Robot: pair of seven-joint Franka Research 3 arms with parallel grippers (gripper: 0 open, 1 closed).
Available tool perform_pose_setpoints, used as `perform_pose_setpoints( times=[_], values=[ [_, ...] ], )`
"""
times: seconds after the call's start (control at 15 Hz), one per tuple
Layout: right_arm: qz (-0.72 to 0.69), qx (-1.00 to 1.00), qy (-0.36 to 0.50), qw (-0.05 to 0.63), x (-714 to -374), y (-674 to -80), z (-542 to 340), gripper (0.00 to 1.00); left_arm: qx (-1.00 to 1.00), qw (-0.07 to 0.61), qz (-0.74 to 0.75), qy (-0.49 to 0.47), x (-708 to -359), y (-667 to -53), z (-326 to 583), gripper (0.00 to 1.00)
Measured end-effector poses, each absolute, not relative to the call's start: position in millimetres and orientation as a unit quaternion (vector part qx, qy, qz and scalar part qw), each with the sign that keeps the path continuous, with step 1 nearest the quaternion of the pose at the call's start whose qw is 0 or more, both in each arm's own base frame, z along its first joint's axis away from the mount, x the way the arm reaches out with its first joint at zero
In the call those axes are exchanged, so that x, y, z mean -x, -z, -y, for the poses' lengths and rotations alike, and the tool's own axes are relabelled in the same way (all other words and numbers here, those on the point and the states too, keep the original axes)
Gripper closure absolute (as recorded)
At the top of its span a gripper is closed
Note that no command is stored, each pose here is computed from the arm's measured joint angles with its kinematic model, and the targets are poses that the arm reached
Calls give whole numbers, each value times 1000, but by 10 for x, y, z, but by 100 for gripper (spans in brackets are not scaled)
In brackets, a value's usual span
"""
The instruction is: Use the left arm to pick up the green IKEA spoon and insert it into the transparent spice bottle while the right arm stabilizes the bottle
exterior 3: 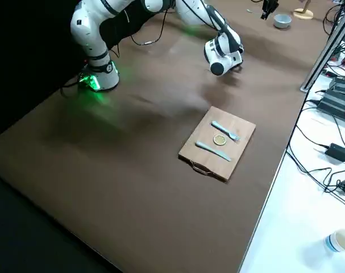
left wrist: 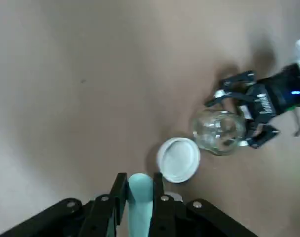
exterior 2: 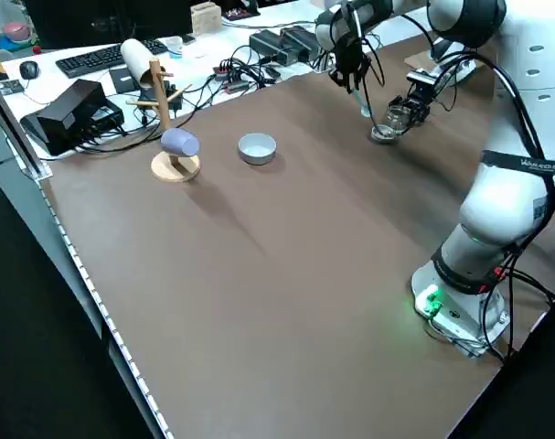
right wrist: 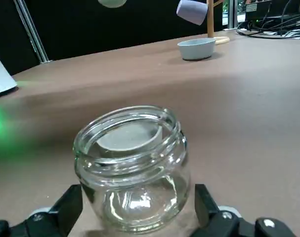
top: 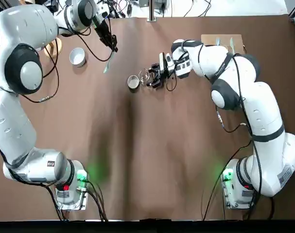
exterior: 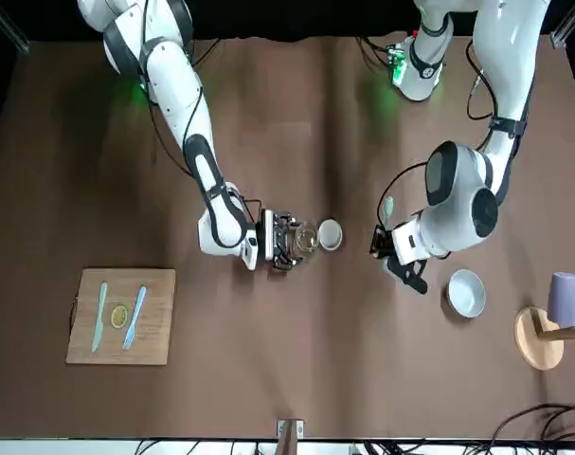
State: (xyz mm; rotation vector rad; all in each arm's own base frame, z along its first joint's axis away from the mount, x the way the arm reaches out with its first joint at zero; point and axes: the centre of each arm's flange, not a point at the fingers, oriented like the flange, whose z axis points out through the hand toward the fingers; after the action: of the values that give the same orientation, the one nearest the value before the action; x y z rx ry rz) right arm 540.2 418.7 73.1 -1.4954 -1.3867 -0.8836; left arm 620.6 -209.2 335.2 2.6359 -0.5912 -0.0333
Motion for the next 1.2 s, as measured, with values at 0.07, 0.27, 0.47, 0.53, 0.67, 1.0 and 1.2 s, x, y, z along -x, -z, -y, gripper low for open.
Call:
perform_pose_setpoints(
  times=[0.07, 0.27, 0.47, 0.53, 0.67, 1.0, 1.2],
  values=[
    [560, 603, 355, 444, -5389, -712, -4197, 0, -945, 234, 228, 6, -6226, -3379, 2117, 75],
    [560, 602, 356, 444, -5389, -711, -4206, 0, -917, 288, 277, -22, -6256, -3537, 2276, 75],
    [560, 602, 356, 445, -5375, -710, -4227, 0, -874, 362, 317, -66, -6256, -3642, 2406, 75],
    [560, 602, 356, 445, -5373, -710, -4232, 0, -860, 382, 329, -78, -6249, -3649, 2433, 75],
    [560, 601, 355, 445, -5370, -710, -4237, 0, -828, 416, 363, -103, -6229, -3626, 2493, 75],
    [558, 603, 356, 446, -5365, -707, -4246, 0, -724, 503, 428, -199, -6206, -3338, 2668, 75],
    [557, 603, 356, 446, -5363, -705, -4248, 0, -661, 526, 474, -248, -6203, -3161, 2769, 75]
  ],
)
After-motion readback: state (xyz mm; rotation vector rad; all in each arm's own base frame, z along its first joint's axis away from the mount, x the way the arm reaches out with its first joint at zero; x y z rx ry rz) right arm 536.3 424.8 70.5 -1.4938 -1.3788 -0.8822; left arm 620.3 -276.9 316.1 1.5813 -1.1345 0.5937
